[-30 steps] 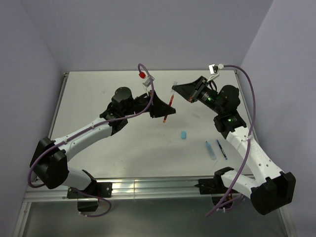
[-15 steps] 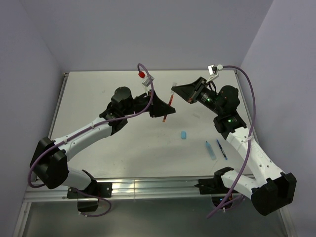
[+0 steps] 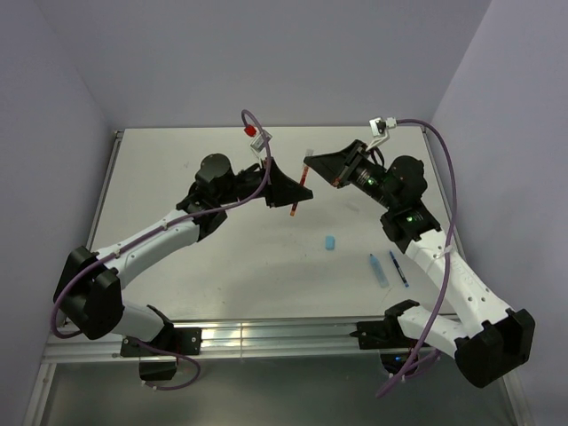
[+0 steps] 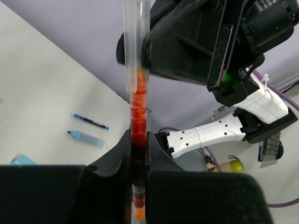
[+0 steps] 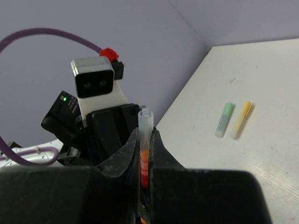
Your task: Insert the pens into the pen caps
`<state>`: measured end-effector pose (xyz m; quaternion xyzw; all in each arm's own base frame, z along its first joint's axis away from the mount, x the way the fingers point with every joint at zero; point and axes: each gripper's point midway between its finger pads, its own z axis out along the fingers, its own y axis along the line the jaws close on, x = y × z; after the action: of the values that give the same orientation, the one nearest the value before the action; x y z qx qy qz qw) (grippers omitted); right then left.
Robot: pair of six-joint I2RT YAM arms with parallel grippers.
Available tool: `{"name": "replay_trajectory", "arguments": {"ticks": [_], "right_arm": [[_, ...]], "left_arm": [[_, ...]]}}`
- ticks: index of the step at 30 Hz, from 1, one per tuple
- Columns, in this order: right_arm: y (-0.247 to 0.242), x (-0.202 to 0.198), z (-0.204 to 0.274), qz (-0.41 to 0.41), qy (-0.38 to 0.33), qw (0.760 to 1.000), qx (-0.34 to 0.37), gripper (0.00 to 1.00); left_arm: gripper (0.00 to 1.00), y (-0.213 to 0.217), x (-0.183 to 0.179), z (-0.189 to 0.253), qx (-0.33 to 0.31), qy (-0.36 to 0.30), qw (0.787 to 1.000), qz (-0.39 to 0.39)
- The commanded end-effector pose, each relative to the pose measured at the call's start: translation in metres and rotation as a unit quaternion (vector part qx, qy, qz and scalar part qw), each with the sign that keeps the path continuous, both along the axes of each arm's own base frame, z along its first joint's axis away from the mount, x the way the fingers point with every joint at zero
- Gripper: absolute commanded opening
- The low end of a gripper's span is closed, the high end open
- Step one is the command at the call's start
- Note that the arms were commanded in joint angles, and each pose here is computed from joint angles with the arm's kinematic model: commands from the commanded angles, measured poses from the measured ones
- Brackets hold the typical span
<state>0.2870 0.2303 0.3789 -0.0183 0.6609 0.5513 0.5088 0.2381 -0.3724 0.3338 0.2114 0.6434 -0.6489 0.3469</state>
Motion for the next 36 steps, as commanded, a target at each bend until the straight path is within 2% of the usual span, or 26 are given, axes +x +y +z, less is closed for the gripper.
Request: {"name": "replay_trajectory", "arguments": {"ticks": [1, 8, 22, 36], "right_arm": [[0.011, -0.011, 0.018, 0.020, -0.037, 0.999, 0.002, 0.00], [0.028, -0.026, 0.015, 0.040, -0.053, 0.998, -0.020, 0.00], [0.048, -0.087, 0.016, 0.123, -0.106, 0.986, -0.032, 0.00], [0.071, -0.128, -0.015, 0.162, -0.095, 0.980, -0.067, 0.00]], "left_arm": [[0.00, 0.007, 0.001, 0.035, -0.050, -0.040, 0.998, 0.009], [0.00, 0.012, -0.007, 0.050, -0.072, -0.055, 0.996, 0.003], [0.00, 0.046, -0.046, 0.101, -0.105, -0.162, 0.981, 0.012], [0.00, 0.068, -0.069, 0.142, -0.114, -0.234, 0.965, 0.028]]}}
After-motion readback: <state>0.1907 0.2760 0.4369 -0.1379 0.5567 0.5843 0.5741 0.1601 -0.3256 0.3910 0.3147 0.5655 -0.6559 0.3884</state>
